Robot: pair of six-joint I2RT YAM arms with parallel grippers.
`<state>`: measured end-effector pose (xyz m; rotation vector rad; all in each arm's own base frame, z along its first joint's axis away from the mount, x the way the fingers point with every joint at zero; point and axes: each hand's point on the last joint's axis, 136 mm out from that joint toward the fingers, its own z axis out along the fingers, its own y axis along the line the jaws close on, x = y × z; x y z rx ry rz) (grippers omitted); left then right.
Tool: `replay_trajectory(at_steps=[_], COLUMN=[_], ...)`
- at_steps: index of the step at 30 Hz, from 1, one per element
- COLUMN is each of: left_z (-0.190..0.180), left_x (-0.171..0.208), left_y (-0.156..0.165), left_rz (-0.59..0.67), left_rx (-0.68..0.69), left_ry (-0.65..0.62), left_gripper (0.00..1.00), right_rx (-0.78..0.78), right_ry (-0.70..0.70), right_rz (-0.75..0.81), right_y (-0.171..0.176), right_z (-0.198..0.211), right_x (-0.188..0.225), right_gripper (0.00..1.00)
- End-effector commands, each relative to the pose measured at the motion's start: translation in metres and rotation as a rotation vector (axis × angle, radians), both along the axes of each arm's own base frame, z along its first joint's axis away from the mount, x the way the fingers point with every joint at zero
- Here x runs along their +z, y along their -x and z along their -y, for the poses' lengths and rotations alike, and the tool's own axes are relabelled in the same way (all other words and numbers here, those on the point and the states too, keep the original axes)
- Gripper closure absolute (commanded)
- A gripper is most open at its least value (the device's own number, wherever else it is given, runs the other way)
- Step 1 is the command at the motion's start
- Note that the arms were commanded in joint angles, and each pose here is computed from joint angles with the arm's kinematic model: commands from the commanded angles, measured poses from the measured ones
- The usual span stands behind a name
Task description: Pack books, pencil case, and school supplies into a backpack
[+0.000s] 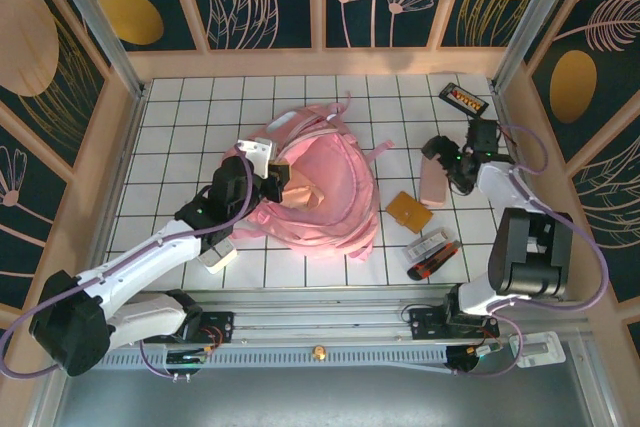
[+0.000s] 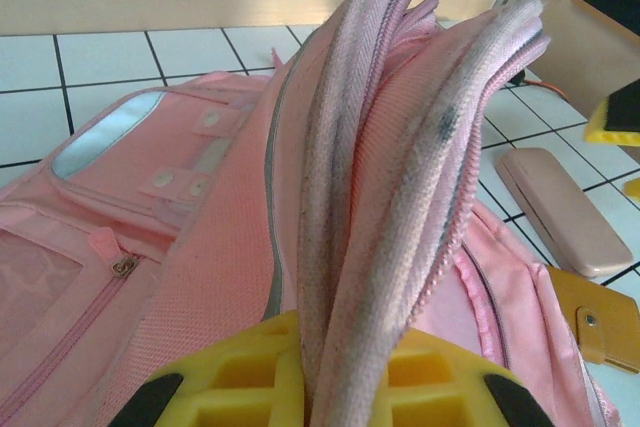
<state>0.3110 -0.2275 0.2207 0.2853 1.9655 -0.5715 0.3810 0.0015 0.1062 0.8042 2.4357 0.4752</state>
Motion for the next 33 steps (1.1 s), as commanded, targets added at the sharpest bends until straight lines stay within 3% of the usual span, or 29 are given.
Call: replay_trajectory(at_steps=[1,9,17,21,29,33], left_z=[0.010,0.009,0.007,0.005,0.005,0.007], left_x=[0.043,0.044,0.049,0.048,0.048,0.047], left_y=[-0.009,-0.007,-0.006,-0.005,-0.007,-0.007], left_rz=[0.099,0.094,0.095,0.091,0.083,0.077], left_rx=[-0.007,-0.007,0.001,0.006,0.013,0.011], left_ry=[0.110,0.121,0.119,0.118,0.132,0.135], left_gripper=[1.00,1.00,1.00,1.00,1.00,1.00], right_rx=[0.095,0.245,0.265,0.284,0.311,0.309], right_ry=[0.183,0.391,0.531,0.537,0.487,0.463], right_rz=[-0.130,-0.261,-0.376,-0.399,-0.420,-0.410], right_y=[0.019,0.002,-0.004,-0.003,0.002,0.003], right_z=[0.010,0.001,0.015,0.016,0.008,0.006], right_x=[-0.011,-0.028,-0.059,-0.073,-0.095,-0.096], right_gripper=[0.01,0.01,0.05,0.09,0.27,0.29])
